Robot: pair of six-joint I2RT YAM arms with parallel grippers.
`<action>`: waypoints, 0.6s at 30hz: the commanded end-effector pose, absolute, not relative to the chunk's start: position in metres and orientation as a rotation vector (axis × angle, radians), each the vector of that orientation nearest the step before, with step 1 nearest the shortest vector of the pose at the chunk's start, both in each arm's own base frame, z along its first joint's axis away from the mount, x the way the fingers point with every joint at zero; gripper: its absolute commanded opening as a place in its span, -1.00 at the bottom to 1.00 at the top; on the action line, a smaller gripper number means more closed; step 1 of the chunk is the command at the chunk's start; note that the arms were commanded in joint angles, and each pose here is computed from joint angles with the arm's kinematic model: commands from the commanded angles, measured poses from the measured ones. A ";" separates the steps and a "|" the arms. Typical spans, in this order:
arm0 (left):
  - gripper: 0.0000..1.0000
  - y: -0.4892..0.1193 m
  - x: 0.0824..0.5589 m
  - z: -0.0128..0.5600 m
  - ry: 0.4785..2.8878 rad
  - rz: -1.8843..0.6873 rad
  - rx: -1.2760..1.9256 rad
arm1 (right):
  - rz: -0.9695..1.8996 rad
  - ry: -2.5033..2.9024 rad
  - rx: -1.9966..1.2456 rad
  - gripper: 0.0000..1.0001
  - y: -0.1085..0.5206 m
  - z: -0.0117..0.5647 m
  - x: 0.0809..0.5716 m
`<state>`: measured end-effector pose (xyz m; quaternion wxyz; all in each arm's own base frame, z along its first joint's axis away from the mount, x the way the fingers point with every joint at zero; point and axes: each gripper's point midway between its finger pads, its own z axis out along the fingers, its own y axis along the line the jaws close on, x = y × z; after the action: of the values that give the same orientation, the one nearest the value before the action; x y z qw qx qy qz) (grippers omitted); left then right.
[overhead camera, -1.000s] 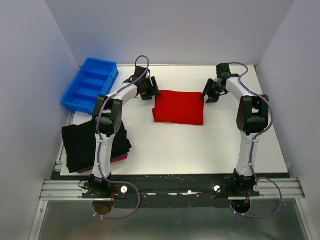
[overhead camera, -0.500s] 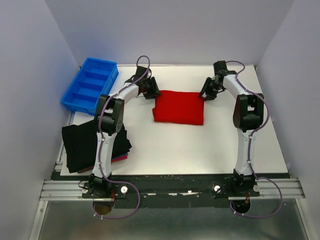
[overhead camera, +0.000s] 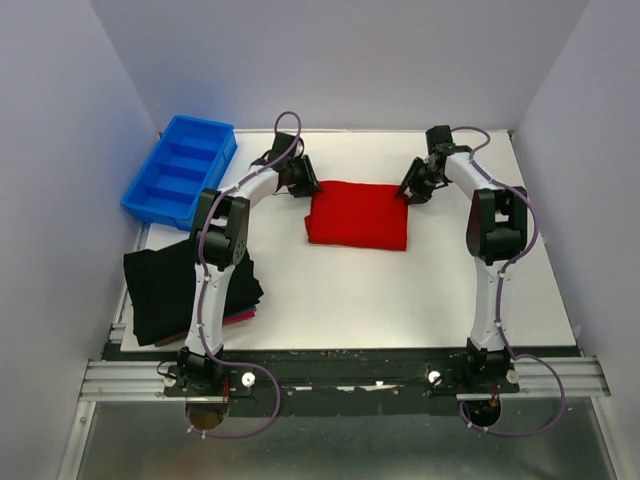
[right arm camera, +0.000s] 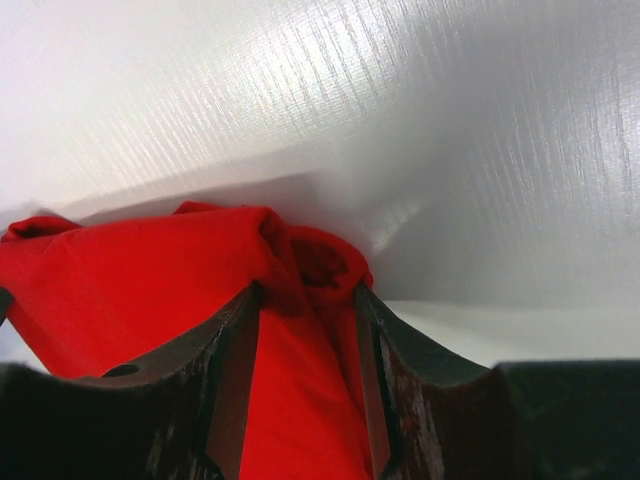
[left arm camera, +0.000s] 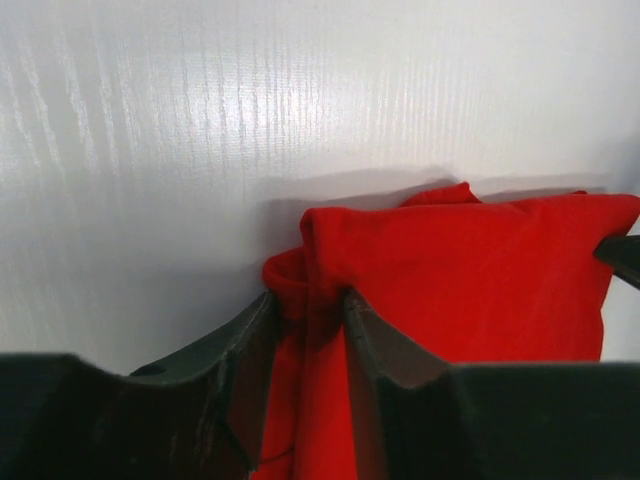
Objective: Fold and stack the t-shirts
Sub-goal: Put the neatly folded tshirt into the corner of the board with both arms
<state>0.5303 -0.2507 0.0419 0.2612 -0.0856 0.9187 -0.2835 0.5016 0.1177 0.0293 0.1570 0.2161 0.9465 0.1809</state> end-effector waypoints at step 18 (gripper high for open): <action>-1.00 -0.205 0.507 0.025 2.527 -0.679 -0.203 | 0.550 2.555 0.476 0.18 0.122 0.058 0.473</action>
<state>0.5256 -0.2411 0.0357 0.2640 -0.0800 0.9136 -0.2987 0.4658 0.1160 0.0520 0.2085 0.1939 0.9406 0.1850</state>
